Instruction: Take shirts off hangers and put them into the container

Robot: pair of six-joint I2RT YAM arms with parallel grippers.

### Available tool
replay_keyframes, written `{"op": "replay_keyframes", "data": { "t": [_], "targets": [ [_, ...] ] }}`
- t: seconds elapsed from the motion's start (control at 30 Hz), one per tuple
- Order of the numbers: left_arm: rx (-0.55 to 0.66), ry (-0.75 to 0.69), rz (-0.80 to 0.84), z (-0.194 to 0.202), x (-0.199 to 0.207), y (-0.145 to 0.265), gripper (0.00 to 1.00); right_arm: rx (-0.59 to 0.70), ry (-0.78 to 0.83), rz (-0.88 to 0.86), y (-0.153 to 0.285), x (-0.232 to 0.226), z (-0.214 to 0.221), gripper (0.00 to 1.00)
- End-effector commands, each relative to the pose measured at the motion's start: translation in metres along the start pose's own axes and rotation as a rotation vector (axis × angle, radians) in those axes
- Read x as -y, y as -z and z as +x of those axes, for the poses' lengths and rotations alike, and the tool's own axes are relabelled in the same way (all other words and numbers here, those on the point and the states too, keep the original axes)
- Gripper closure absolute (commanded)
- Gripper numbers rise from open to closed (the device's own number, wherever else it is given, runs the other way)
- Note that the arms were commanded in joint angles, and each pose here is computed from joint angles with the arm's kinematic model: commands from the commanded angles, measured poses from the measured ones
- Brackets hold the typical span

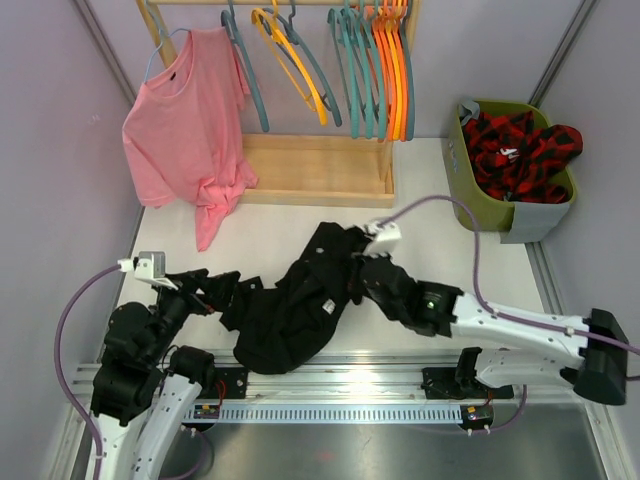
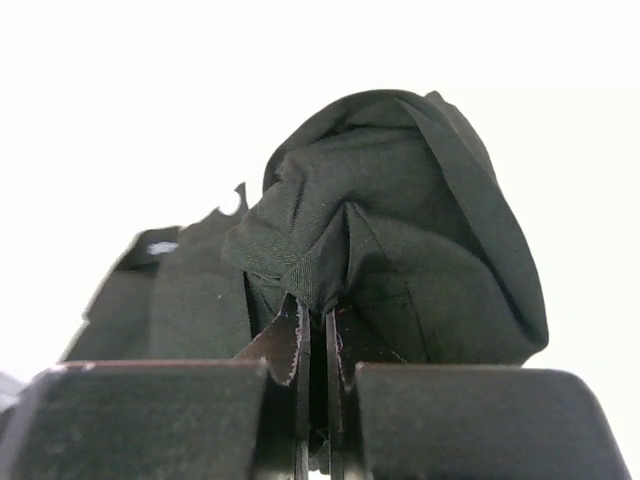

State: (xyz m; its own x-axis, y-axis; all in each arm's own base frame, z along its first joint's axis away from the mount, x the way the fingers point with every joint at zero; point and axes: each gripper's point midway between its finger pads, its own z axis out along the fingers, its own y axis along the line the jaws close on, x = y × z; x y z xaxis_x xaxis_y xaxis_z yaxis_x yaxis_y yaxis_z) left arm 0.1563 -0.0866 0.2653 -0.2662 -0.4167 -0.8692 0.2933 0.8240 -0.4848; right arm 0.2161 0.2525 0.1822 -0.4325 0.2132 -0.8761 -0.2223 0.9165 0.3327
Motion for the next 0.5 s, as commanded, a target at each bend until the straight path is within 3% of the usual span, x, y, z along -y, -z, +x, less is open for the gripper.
{"op": "replay_keyframes", "data": {
  "t": [0.0, 0.03, 0.1, 0.13, 0.23, 0.47],
  "targets": [
    [0.069, -0.032, 0.052, -0.023, 0.015, 0.010, 0.01, -0.036, 0.255, -0.311, -0.014, -0.098, -0.029, 1.00],
    [0.080, -0.037, 0.046, -0.027, 0.015, 0.012, 0.01, -0.064, 0.270, -0.379, -0.013, -0.125, -0.039, 1.00],
    [0.088, -0.048, 0.034, -0.029, 0.014, 0.014, 0.01, -0.246, 0.334, -0.502, -0.028, -0.159, 0.012, 1.00],
    [0.096, -0.050, 0.023, -0.031, 0.012, 0.016, 0.01, -0.271, 0.325, -0.541, -0.029, -0.179, 0.009, 1.00],
    [0.125, -0.070, 0.002, -0.039, 0.011, 0.027, 0.01, -0.412, 0.346, -0.588, -0.043, -0.208, 0.058, 1.00],
    [0.169, -0.097, -0.019, -0.048, 0.009, 0.050, 0.01, -0.660, 0.428, -0.461, -0.054, -0.196, 0.164, 1.00]
  ]
}}
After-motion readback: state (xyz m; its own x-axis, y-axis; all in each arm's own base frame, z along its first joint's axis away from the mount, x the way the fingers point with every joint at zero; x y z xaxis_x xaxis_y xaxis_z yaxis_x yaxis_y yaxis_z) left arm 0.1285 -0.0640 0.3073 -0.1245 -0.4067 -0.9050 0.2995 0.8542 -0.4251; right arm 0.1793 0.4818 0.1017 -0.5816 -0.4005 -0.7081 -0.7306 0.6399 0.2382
